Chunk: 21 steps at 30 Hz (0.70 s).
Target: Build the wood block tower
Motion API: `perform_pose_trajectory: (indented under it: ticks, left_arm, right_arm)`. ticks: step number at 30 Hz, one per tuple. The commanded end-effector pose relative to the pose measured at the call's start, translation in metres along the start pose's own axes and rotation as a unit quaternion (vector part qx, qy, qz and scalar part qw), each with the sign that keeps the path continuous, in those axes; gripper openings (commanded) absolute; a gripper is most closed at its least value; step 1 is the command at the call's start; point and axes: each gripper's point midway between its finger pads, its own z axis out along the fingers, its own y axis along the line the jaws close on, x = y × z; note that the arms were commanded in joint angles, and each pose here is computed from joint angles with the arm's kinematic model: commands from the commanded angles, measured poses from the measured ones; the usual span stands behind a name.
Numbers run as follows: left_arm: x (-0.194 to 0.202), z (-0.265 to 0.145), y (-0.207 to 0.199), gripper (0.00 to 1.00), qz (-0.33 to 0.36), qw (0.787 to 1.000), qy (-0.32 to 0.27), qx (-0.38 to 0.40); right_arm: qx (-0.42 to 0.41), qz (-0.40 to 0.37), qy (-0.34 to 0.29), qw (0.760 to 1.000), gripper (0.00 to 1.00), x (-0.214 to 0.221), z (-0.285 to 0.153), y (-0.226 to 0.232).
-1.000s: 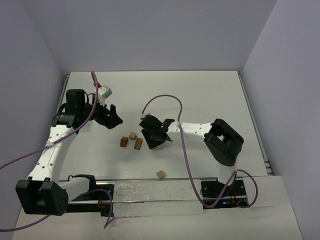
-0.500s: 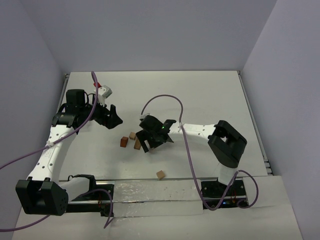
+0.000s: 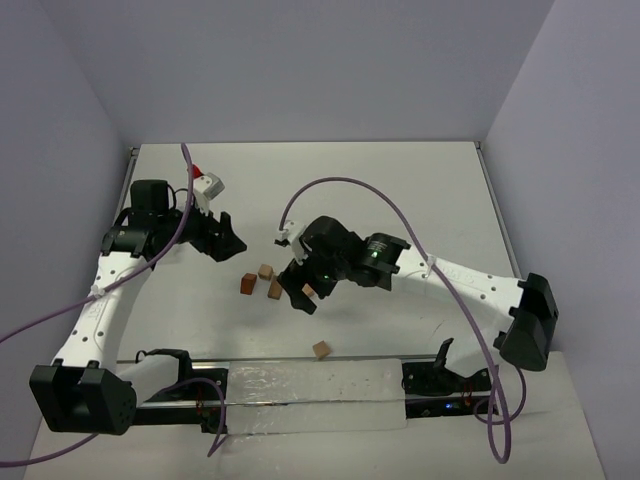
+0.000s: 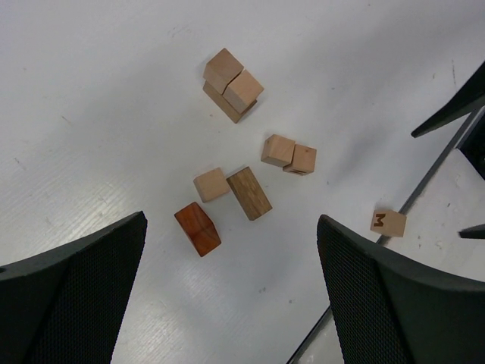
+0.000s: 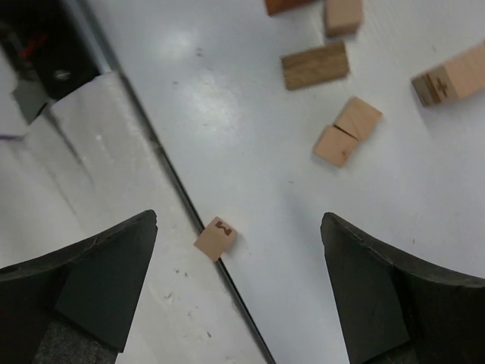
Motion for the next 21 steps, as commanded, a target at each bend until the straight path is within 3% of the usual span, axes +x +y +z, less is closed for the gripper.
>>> perform_pose_trajectory:
  ticks: [1,4,9,12,14,21]
  left_arm:
    - [-0.026,-0.015,-0.018,0.99,0.037,0.998,-0.039,0.023]
    - [-0.027,-0.017,-0.02,0.99,0.047,0.998,-0.044,0.026]
    - [-0.033,-0.019,-0.02,0.99,0.059,0.997,-0.048,0.027]
    - [-0.038,-0.019,-0.021,0.99,0.056,0.997,-0.051,0.031]
    - [-0.041,-0.02,-0.025,0.99,0.048,0.997,-0.053,0.043]
    - [-0.05,-0.02,-0.029,0.99,0.03,0.995,-0.06,0.08]
  right_arm:
    - [-0.104,-0.124,-0.016,0.987,0.94,-0.014,-0.035,0.03]
    - [-0.124,-0.217,-0.026,0.968,1.0,-0.01,-0.034,0.022]
    - [-0.106,-0.362,0.011,0.926,1.0,0.005,-0.017,-0.013]
    - [-0.109,-0.45,0.033,0.886,1.0,0.014,0.002,-0.033]
    - [-0.123,-0.474,0.035,0.871,1.0,0.018,0.014,-0.042]
    - [-0.167,-0.49,0.011,0.856,1.0,0.014,0.043,-0.053]
